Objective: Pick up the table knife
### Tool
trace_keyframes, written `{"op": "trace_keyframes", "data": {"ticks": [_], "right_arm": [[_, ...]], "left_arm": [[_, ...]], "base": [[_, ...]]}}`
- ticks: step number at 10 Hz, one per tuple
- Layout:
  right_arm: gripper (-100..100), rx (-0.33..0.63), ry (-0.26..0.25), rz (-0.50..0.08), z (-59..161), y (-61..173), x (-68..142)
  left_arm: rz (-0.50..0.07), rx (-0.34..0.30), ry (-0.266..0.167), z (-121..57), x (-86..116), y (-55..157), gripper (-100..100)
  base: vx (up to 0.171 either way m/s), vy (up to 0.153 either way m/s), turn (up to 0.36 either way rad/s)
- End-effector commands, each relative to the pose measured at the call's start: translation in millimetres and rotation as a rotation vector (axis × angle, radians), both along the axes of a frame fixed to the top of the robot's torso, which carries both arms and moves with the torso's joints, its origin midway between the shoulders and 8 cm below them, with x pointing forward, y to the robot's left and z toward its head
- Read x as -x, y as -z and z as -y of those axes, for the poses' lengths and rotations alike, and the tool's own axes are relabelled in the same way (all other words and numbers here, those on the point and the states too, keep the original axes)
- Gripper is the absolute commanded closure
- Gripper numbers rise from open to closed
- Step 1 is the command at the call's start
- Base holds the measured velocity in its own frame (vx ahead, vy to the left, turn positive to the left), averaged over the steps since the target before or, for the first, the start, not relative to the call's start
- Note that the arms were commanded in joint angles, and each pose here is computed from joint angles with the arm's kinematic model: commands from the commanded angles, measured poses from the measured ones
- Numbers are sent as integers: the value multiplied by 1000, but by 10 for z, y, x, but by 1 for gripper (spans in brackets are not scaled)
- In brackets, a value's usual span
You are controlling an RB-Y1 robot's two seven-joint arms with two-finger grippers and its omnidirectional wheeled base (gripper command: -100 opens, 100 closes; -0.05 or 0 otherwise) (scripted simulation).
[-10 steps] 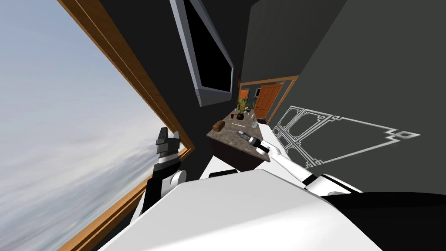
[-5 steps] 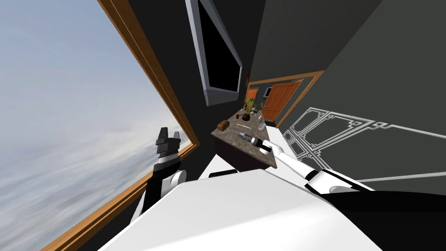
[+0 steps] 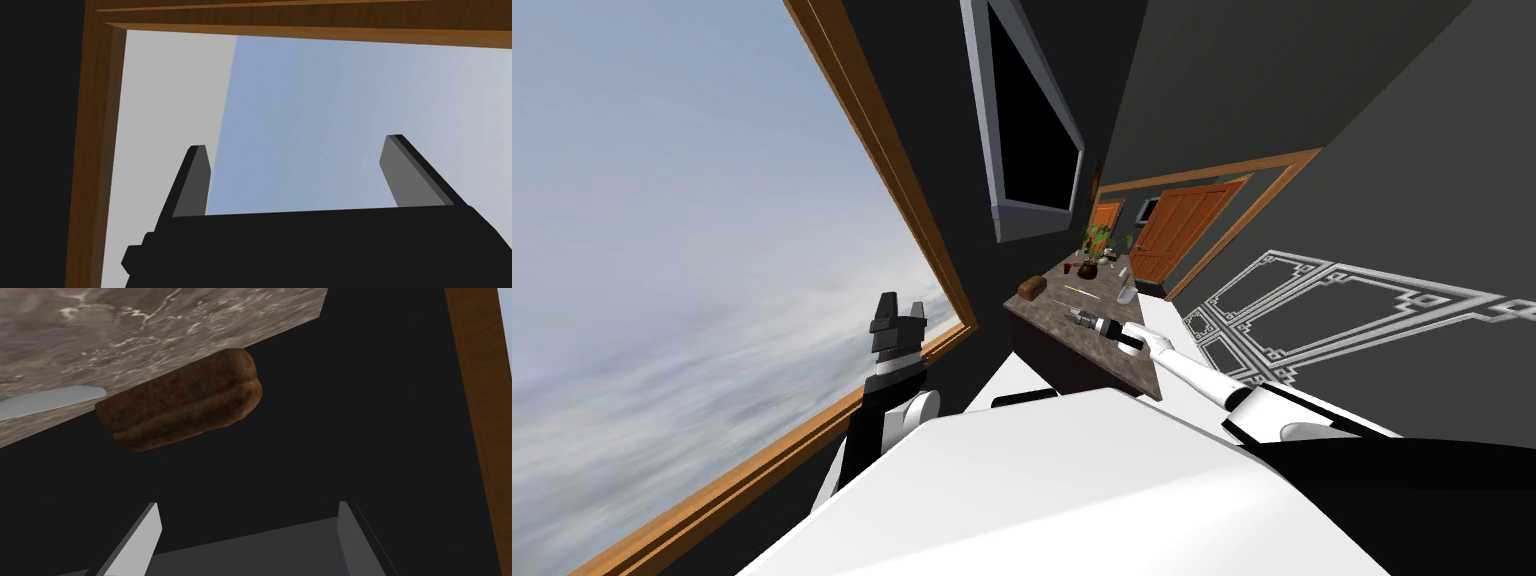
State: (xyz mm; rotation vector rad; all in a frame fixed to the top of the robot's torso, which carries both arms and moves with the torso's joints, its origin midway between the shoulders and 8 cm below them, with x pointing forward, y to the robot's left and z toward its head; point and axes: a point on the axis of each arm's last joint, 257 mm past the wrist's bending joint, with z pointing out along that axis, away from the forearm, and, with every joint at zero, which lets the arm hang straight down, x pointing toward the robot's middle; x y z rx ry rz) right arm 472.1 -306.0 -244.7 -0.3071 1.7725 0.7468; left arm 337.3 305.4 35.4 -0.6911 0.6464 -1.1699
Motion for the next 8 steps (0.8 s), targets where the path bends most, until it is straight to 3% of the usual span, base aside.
{"op": "trace_keyframes", "data": {"ticks": [1, 4, 6, 8], "right_arm": [[-100, 33, 13, -19, 168, 94, 0], [-100, 146, 18, -63, 560, 281, 77], [-100, 154, 36, -76, 656, 333, 84], [-100, 209, 49, -102, 899, 419, 138]], "left_arm": [[0, 0, 0, 0, 0, 0, 0], [0, 0, 0, -1, 0, 0, 0], [0, 0, 0, -1, 0, 0, 0], [0, 0, 0, 0, 0, 0, 0]], "base": [[-4, -19, 230], [0, -21, 254], [3, -18, 69], [7, -15, 234]]}}
